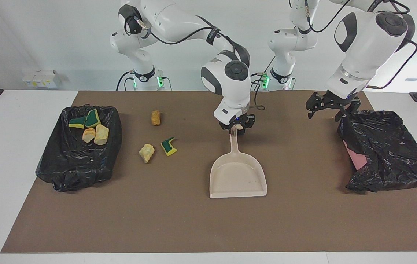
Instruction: Sweep and dump trash in bin
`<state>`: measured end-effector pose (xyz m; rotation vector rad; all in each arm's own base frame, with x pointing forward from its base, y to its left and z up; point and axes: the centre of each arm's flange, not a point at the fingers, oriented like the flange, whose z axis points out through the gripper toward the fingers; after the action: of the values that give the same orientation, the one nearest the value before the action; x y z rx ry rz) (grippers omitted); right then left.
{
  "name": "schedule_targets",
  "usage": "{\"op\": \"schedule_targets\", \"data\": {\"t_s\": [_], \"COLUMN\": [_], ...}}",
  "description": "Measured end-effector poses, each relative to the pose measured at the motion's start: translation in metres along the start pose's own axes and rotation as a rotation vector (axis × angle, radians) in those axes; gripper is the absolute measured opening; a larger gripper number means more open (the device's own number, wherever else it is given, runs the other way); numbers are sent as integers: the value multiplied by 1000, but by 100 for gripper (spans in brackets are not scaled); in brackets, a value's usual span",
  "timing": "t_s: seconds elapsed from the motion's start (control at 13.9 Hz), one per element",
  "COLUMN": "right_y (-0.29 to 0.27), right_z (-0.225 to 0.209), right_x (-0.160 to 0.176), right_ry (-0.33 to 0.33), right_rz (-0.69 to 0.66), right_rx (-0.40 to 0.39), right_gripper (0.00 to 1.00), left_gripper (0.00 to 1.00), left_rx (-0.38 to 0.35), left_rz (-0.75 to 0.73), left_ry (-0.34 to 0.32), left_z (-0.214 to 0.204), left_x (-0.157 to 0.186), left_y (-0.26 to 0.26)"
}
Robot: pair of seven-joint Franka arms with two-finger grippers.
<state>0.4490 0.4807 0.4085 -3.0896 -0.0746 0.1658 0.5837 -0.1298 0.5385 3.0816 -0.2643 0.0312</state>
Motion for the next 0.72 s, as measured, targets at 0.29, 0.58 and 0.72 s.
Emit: {"op": "schedule_targets", "data": {"t_s": [0.29,0.58,0.72], "right_y": [-7,-2,-2], "right_z": [23,52,70], "right_x": [-79,-140,-158], "right_ry": [-31,-43,-44], "right_rz": [-61,-92,-115], "right_rx": [-70,-38,-42], "right_gripper": [69,69,69], "left_gripper": [100,100,100], "left_rx": [-16,-31,-34], "left_rz": [-24,-30,-17], "left_ry": [11,16,11], "left_z": [41,82,96], "left_x": [16,20,17], "left_y": [60,127,147]}}
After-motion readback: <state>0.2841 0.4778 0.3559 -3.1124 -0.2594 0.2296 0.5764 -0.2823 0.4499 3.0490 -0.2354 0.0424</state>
